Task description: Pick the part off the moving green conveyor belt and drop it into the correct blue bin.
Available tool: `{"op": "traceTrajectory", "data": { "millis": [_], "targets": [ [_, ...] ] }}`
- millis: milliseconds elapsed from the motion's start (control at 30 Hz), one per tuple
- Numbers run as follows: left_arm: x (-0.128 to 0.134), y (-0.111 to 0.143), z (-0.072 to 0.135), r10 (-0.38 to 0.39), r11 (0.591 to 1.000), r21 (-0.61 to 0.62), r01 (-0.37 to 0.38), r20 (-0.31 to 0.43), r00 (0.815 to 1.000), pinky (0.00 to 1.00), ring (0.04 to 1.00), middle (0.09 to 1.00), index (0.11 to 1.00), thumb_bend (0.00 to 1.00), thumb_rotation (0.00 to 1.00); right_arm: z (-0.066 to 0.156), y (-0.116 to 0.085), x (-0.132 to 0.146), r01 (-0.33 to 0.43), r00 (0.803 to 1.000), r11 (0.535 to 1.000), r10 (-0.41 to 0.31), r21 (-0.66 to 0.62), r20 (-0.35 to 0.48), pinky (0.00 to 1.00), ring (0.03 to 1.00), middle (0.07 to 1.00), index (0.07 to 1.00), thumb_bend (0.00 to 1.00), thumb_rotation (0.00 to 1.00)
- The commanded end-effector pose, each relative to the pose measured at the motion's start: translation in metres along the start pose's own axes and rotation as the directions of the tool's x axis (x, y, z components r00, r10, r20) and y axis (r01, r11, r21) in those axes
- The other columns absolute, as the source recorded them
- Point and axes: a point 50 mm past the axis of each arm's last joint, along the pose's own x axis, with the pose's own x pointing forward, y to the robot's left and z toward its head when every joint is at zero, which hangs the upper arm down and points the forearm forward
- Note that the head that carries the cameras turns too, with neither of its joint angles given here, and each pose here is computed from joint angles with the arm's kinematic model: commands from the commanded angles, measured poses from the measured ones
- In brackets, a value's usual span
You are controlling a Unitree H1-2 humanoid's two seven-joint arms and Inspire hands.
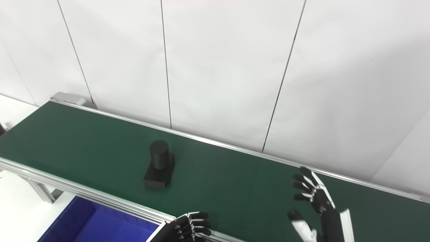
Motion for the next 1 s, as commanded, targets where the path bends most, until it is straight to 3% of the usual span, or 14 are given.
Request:
{"op": "traceTrajectory", "data": {
  "millis": [0, 100, 200, 300, 500, 600, 833, 967],
  "targets": [
    [0.013, -0.002, 0.011, -0.020, 1.000, 0.020, 0.018, 0.069, 0.997, 0.67, 0.685, 0.706, 0.755, 0.86, 0.41, 0.012, -0.004, 0.015, -0.005, 0.999, 1.000, 0.005, -0.012, 0.038, 0.62, 0.755, 0.802, 0.868, 0.50, 0.63],
    [0.013, -0.003, 0.011, -0.024, 0.999, 0.023, 0.023, 0.071, 0.997, 0.67, 0.686, 0.707, 0.755, 0.87, 0.41, 0.018, -0.003, 0.025, -0.028, 0.999, 1.000, 0.029, -0.012, 0.027, 0.65, 0.765, 0.806, 0.869, 0.50, 0.60],
    [0.013, -0.002, 0.012, -0.028, 0.999, 0.030, 0.026, 0.072, 0.997, 0.66, 0.686, 0.705, 0.758, 0.88, 0.43, 0.022, -0.001, 0.034, -0.048, 0.999, 0.999, 0.048, -0.012, 0.016, 0.66, 0.769, 0.810, 0.873, 0.50, 0.46],
    [0.012, -0.002, 0.013, -0.028, 0.999, 0.040, 0.025, 0.072, 0.997, 0.66, 0.686, 0.705, 0.760, 0.89, 0.44, 0.021, 0.001, 0.042, -0.069, 0.998, 0.997, 0.069, -0.018, 0.005, 0.67, 0.771, 0.811, 0.873, 0.51, 0.41],
    [0.010, -0.001, 0.013, -0.030, 0.999, 0.038, 0.027, 0.071, 0.997, 0.67, 0.691, 0.705, 0.766, 0.88, 0.45, 0.015, 0.005, 0.059, -0.104, 0.994, 0.994, 0.104, -0.032, -0.022, 0.71, 0.796, 0.820, 0.878, 0.57, 0.43],
    [0.009, -0.001, 0.014, -0.031, 0.999, 0.037, 0.028, 0.073, 0.997, 0.68, 0.693, 0.705, 0.770, 0.85, 0.45, 0.015, 0.006, 0.069, -0.116, 0.993, 0.992, 0.115, -0.048, -0.026, 0.72, 0.807, 0.827, 0.882, 0.59, 0.51],
    [0.009, 0.000, 0.013, -0.033, 0.999, 0.039, 0.030, 0.070, 0.997, 0.68, 0.699, 0.714, 0.775, 0.86, 0.47, 0.010, 0.010, 0.088, -0.135, 0.990, 0.989, 0.133, -0.056, -0.035, 0.74, 0.806, 0.832, 0.878, 0.62, 0.56],
    [0.009, 0.000, 0.013, -0.034, 0.999, 0.035, 0.032, 0.072, 0.997, 0.68, 0.700, 0.715, 0.773, 0.86, 0.48, 0.002, 0.016, 0.100, -0.148, 0.988, 0.988, 0.146, -0.045, -0.047, 0.75, 0.809, 0.826, 0.875, 0.64, 0.54]
  ]
}}
